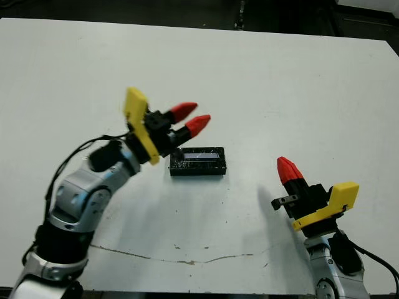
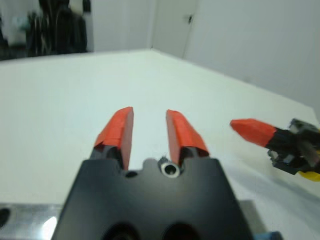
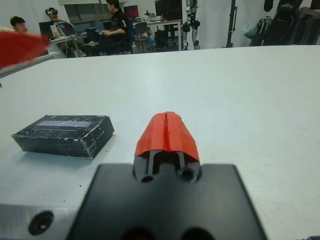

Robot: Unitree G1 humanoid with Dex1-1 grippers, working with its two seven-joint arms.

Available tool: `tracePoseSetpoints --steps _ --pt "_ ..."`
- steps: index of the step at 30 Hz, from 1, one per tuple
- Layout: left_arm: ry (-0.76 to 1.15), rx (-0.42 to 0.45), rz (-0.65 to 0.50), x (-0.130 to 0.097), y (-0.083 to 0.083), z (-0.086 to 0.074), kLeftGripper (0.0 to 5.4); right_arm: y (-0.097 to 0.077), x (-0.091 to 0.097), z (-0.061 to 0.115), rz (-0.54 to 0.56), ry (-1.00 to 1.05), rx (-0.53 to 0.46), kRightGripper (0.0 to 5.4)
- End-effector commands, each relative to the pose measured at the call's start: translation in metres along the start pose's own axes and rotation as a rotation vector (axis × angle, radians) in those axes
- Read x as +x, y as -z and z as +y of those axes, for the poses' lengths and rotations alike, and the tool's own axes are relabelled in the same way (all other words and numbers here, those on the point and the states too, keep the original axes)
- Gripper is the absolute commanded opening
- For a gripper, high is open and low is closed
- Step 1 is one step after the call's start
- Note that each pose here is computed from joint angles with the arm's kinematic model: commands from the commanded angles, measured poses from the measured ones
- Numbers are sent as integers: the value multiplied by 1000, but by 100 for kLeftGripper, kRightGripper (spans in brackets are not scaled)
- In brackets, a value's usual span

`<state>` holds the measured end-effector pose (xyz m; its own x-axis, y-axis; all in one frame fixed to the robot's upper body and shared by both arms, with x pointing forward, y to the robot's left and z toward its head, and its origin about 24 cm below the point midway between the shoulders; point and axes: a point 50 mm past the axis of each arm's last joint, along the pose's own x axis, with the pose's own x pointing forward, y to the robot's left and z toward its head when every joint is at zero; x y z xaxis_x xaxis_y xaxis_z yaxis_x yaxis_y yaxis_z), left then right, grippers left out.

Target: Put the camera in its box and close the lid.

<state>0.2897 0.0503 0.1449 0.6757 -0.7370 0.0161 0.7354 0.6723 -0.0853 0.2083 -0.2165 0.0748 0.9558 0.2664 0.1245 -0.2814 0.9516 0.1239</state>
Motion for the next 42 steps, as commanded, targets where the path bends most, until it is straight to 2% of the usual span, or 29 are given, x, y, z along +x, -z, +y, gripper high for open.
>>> tracePoseSetpoints --steps 1,7,9,13,18,21,25,27,30,35,37,42 --pt "-18 -20 93 9 13 -3 112 1 -2 -1 3 1 -9 0" --pt "-43 -39 234 9 45 -6 28 2 -2 -2 -4 -7 -5 0" --pt "-69 -79 288 8 56 -7 1 2 -2 -2 -10 -7 4 0" --pt "-96 -179 415 2 81 -7 1 3 -2 -3 -12 -13 16 0" --pt "-88 -163 486 -10 105 -9 1 3 -1 -2 -13 -22 25 0" --pt "-84 -170 522 -14 113 -11 1 3 -1 -2 -9 -24 19 0" --pt "-83 -175 549 -17 115 -13 1 3 -1 -2 -10 -22 25 0" --pt "-85 -171 534 -18 110 -12 1 3 -1 -1 -14 -23 29 0" --pt "-85 -181 425 -18 90 -6 1 2 -1 -1 -13 -20 32 0" --pt "-122 -150 187 -32 38 13 1 -2 2 1 -17 -16 33 0" --pt "-154 -133 109 -41 23 19 1 -4 4 2 -24 -16 28 0" --pt "-259 33 -119 -72 -2 32 1 -13 12 4 -59 -8 18 0"
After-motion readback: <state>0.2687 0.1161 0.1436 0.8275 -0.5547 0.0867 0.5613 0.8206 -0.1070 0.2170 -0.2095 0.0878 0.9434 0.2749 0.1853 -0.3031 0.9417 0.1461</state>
